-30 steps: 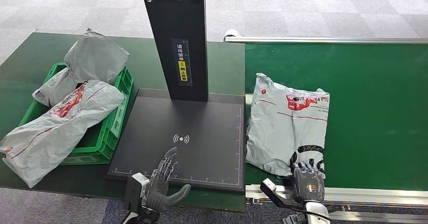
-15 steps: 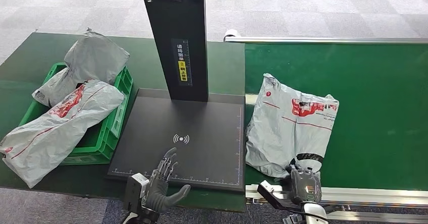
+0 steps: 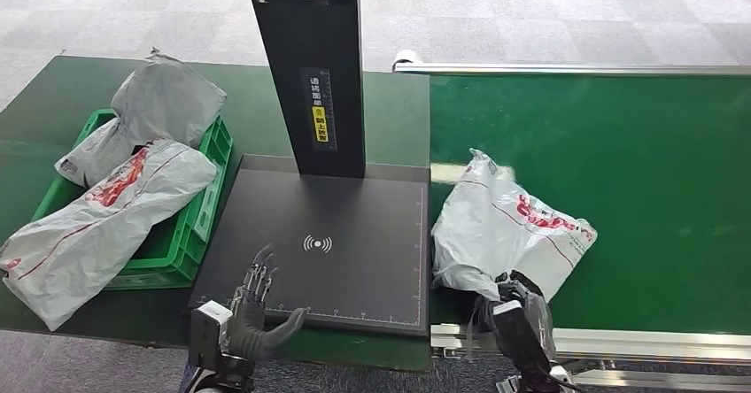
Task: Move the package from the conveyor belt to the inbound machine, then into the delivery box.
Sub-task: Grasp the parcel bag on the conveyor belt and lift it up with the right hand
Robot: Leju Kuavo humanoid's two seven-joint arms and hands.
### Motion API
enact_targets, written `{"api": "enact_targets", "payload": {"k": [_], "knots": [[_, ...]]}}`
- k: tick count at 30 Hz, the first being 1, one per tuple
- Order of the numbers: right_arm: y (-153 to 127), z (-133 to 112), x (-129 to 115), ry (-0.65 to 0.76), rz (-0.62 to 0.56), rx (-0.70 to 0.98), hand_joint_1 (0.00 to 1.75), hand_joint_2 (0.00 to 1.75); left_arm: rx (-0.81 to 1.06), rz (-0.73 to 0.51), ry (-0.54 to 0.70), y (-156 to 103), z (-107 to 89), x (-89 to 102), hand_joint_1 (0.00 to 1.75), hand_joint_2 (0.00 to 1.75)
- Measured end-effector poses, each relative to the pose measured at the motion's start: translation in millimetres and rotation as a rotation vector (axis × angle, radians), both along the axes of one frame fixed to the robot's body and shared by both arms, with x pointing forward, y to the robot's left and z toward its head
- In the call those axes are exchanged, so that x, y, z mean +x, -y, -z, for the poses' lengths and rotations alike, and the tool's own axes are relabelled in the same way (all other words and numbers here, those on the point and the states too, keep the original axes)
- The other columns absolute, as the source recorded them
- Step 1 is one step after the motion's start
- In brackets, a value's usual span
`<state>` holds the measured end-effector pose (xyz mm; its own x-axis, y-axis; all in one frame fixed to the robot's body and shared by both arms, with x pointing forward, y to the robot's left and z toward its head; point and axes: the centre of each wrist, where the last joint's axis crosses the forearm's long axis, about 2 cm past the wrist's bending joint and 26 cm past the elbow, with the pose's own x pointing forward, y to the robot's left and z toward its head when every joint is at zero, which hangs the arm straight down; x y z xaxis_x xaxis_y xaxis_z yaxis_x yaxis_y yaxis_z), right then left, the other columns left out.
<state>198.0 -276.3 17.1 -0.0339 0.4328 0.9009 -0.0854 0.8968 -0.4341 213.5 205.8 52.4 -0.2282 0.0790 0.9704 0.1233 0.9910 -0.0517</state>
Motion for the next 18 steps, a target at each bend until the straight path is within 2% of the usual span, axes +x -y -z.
{"api": "enact_targets", "payload": {"k": [3, 6, 13, 18], "knots": [[15.6, -40.2, 5.4, 0.163, -0.035, 0.143, 1.75, 1.75, 0.030, -0.049, 0.063, -16.0, -6.1, 5.5, 0.00, 1.75], [28.4, -76.4, 10.8, 0.281, -0.067, 0.155, 1.75, 1.75, 0.045, -0.085, 0.098, -30.5, -13.3, 11.8, 0.00, 1.75], [36.4, -119.1, 14.1, 0.459, -0.107, 0.038, 1.75, 1.75, 0.076, -0.131, 0.157, -43.9, -22.8, 16.6, 0.00, 1.75], [36.1, -152.1, 35.9, 0.579, -0.176, -0.113, 1.75, 1.75, 0.092, -0.176, 0.211, -49.1, -33.7, 22.3, 0.00, 1.75]]}}
